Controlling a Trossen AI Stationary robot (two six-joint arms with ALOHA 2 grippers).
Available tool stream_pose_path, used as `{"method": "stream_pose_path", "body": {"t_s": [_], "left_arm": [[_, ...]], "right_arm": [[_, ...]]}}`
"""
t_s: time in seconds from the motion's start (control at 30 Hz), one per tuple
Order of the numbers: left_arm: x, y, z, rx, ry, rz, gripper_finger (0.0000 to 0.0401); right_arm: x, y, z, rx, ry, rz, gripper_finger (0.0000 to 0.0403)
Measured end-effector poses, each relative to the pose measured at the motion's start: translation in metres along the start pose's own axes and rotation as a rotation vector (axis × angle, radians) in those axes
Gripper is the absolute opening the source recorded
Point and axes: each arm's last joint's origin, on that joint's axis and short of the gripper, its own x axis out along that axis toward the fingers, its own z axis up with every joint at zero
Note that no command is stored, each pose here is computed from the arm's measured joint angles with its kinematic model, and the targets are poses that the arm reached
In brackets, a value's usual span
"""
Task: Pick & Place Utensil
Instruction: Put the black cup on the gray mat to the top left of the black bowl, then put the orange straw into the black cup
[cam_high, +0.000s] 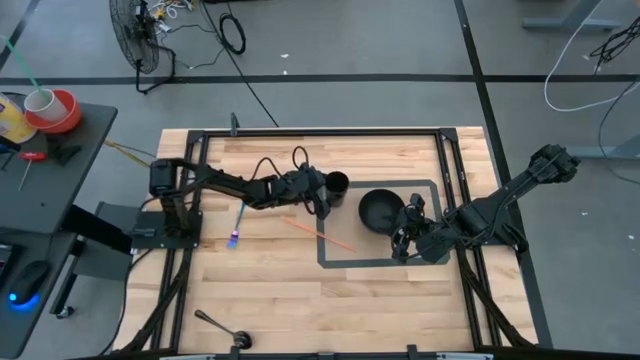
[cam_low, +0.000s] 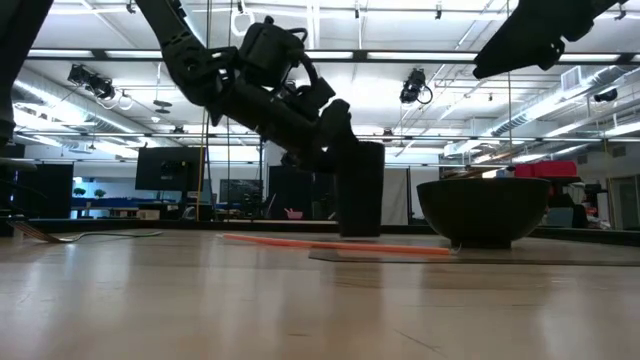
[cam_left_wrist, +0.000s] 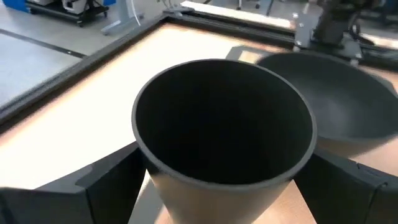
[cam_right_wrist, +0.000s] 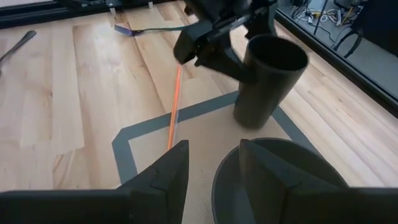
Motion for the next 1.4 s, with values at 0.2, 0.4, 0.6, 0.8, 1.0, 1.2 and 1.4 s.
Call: {"method": "stream_pose_path", "body": {"t_s": [0.2,0.4,0.6,0.8,1.0,1.2,1.4], "left_arm": [[0.003,-0.001,-0.004,0.002,-0.013,0.012,0.038],[0.003,-0.002,-0.006,0.006,0.016,-0.019,0.038],[0.005,-0.006,-0.015,0.027,0.054,-0.01,0.038],[0.008,-0.005,-0.025,0.044,0.102,0.038,0.038],[0.007,-0.004,-0.027,0.064,0.124,0.05,0.038],[0.005,-0.008,-0.031,0.096,0.162,0.047,0.038],[0.0,-0.005,-0.032,0.123,0.228,0.072,0.038]], "right_arm": [[0.0,0.0,0.0,0.001,-0.001,0.007,0.0144],[0.0,0.001,0.001,0.004,-0.003,0.01,0.0144],[0.0,0.001,0.001,0.005,-0.004,0.011,0.0144],[0.0,0.001,0.001,0.007,-0.004,0.013,0.0144],[0.0,0.001,0.001,0.009,-0.005,0.014,0.0144],[0.0,0.001,0.001,0.01,-0.004,0.018,0.0144],[0.0,0.002,0.001,0.009,0.008,0.035,0.0144]]}}
